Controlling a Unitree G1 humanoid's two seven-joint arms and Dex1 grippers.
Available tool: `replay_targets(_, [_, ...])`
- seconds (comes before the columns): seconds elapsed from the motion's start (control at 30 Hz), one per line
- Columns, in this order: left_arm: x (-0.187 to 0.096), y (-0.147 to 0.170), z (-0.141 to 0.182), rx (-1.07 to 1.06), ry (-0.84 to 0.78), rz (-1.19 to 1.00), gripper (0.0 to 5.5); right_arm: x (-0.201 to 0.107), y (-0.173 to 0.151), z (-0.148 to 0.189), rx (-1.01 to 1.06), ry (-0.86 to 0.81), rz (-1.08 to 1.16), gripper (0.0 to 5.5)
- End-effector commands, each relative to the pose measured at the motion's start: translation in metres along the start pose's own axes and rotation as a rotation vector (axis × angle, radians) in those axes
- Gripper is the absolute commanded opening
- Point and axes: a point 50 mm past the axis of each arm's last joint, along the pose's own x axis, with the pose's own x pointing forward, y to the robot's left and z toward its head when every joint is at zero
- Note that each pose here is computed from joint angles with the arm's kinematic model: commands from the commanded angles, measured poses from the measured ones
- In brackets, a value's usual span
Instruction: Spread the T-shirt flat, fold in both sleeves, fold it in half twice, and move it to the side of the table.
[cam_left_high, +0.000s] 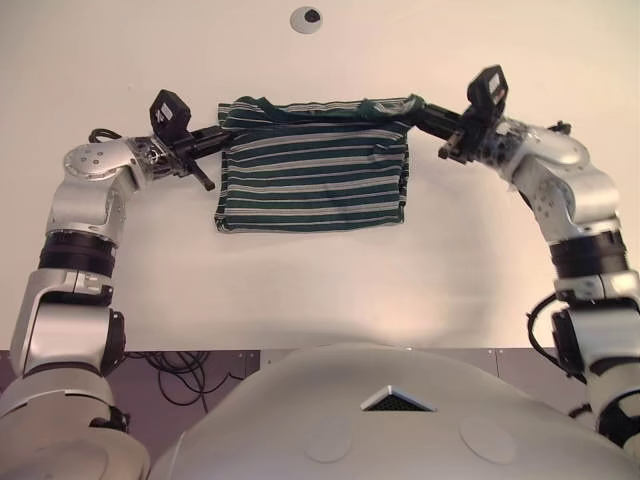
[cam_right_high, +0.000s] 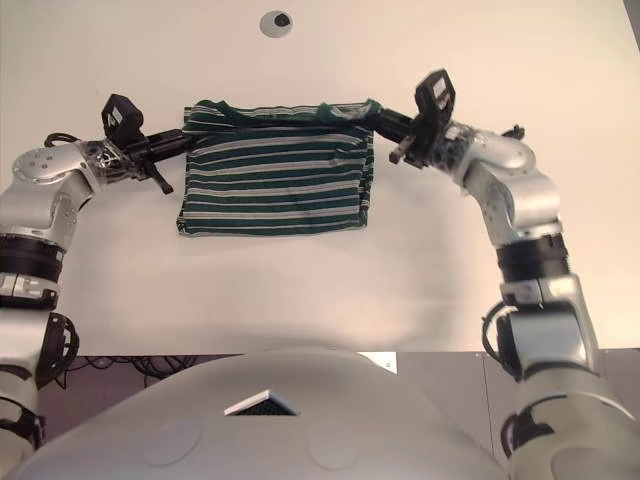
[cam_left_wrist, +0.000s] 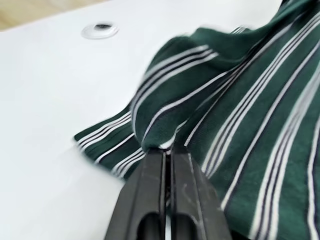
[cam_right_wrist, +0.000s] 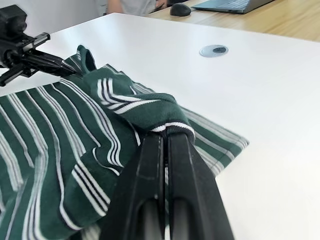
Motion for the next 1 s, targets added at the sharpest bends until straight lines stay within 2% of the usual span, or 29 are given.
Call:
replay_targets(0.03, [0.003, 0.006, -0.005, -0.007, 0.03, 0.046, 0.0, 0.014, -0.006, -0.003, 0.006, 0.035, -0.011, 0.02])
replay_targets(0.1, [0.006, 0.009, -0.003, -0.021, 0.022, 0.065, 0.0, 0.019, -0.01, -0.005, 0.027, 0.034, -0.023, 0.31])
replay_targets(0.27, [0.008, 0.021, 0.001, -0.135, -0.023, 0.151, 0.77, 0.032, -0.02, -0.004, 0.091, 0.019, -0.087, 1.09])
replay_targets(0.4, [0.008, 0.032, 0.014, -0.29, -0.119, 0.198, 1.35, 0.037, -0.029, -0.001, 0.137, -0.014, -0.174, 1.72])
replay_targets(0.47, [0.008, 0.034, 0.02, -0.354, -0.16, 0.194, 1.63, 0.038, -0.028, 0.0, 0.118, -0.04, -0.16, 2.04])
replay_targets(0.5, [0.006, 0.034, 0.022, -0.346, -0.17, 0.201, 1.8, 0.038, -0.022, 0.002, 0.039, -0.062, -0.121, 2.21])
replay_targets(0.57, [0.002, 0.029, 0.028, -0.207, -0.228, 0.162, 1.99, 0.036, -0.005, 0.004, -0.156, -0.107, -0.014, 2.51])
replay_targets(0.63, [-0.001, 0.01, 0.036, -0.046, -0.308, 0.018, 1.99, 0.033, 0.01, 0.002, -0.327, -0.117, 0.064, 2.82])
replay_targets(0.7, [-0.001, -0.016, 0.033, 0.068, -0.315, -0.149, 1.99, 0.032, 0.017, -0.006, -0.492, -0.057, 0.082, 2.87])
replay_targets(0.8, [0.003, -0.05, 0.006, 0.306, -0.129, -0.318, 1.99, 0.034, 0.012, -0.023, -0.721, 0.117, 0.055, 2.87])
replay_targets(0.9, [0.002, -0.054, -0.013, 0.53, 0.047, -0.344, 1.99, 0.03, 0.005, -0.035, -0.844, 0.232, 0.044, 2.87])
replay_targets(1.0, [-0.006, -0.049, -0.035, 0.907, 0.329, -0.382, 1.99, 0.014, 0.008, -0.051, -0.925, 0.348, 0.164, 2.87])
